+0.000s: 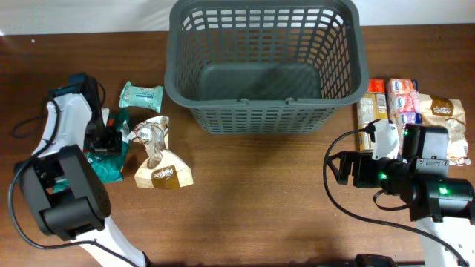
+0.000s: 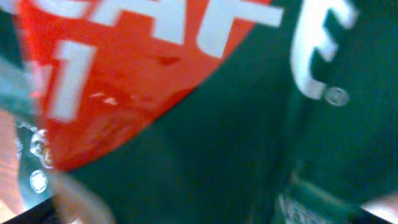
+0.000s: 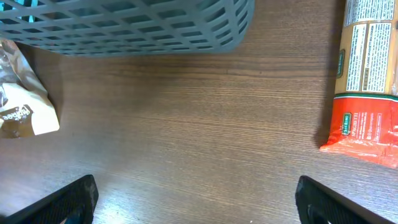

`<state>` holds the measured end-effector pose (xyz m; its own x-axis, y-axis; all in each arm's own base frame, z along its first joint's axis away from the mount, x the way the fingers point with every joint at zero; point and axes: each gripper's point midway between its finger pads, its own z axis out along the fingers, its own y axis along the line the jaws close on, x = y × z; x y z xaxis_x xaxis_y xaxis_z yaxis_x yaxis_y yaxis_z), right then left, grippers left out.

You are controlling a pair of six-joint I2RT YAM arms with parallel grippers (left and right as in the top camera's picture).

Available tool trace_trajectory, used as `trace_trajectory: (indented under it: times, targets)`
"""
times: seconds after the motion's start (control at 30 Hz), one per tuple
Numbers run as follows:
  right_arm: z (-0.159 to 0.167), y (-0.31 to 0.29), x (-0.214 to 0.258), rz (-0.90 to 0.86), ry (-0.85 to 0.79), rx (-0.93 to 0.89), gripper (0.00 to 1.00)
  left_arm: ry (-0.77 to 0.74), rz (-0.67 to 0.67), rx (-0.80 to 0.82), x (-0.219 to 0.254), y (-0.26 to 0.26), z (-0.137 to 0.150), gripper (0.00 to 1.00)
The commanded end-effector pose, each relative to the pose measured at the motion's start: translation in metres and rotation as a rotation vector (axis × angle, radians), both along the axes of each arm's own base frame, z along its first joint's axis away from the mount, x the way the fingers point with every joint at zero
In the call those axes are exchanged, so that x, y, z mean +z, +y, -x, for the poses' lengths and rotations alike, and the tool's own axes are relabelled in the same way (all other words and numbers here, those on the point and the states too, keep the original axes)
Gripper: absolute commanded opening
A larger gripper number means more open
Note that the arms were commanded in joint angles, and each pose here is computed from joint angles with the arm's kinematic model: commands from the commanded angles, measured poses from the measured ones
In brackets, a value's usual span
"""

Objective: Pack container
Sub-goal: 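Reach the left gripper to the green Nescafé bag and grasp it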

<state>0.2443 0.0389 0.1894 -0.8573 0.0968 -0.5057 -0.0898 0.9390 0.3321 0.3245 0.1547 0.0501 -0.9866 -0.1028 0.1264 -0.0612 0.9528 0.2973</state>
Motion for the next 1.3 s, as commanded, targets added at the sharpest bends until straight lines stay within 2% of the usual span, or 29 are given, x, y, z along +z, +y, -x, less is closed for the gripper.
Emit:
trace_trajectory:
  times: [0.0, 0.17, 0.2, 0.27, 0.33, 0.43, 0.53, 0.93, 1.1, 1.27]
  targets:
    - [-0.002, 0.004, 0.007, -0.013, -0.018, 0.014, 0.99, 0.021, -0.014, 0.014, -0.015, 0.002, 0.008, 0.86]
    - [-0.002, 0.004, 0.007, -0.017, -0.015, 0.008, 0.99, 0.004, 0.002, 0.024, -0.032, 0.001, 0.011, 0.84]
    - [-0.002, 0.004, 0.007, -0.017, -0.015, 0.008, 0.99, 0.000, 0.006, 0.024, -0.035, 0.000, 0.010, 0.83]
    - [-0.002, 0.004, 0.007, -0.017, -0.016, 0.008, 0.99, 0.000, 0.020, 0.026, -0.043, -0.003, 0.012, 0.73]
    - [-0.002, 0.004, 0.007, -0.017, -0.016, 0.008, 0.99, 0.003, 0.033, 0.030, -0.048, -0.006, 0.013, 0.56]
    - [-0.002, 0.004, 0.007, -0.017, -0.016, 0.008, 0.99, 0.010, 0.041, 0.038, -0.053, -0.007, 0.014, 0.23]
    - [-0.002, 0.004, 0.007, -0.017, -0.015, 0.008, 0.99, 0.009, 0.041, 0.041, -0.053, -0.007, 0.014, 0.03]
    - [-0.002, 0.004, 0.007, -0.017, -0.015, 0.008, 0.99, 0.013, 0.062, 0.112, -0.044, -0.012, 0.017, 0.02]
    - [-0.002, 0.004, 0.007, -0.017, -0.015, 0.008, 0.99, -0.011, 0.057, 0.111, -0.012, -0.008, 0.004, 0.02]
    - [-0.002, 0.004, 0.007, -0.017, -0.014, 0.008, 0.99, -0.107, 0.071, 0.110, 0.033, -0.008, -0.019, 0.02]
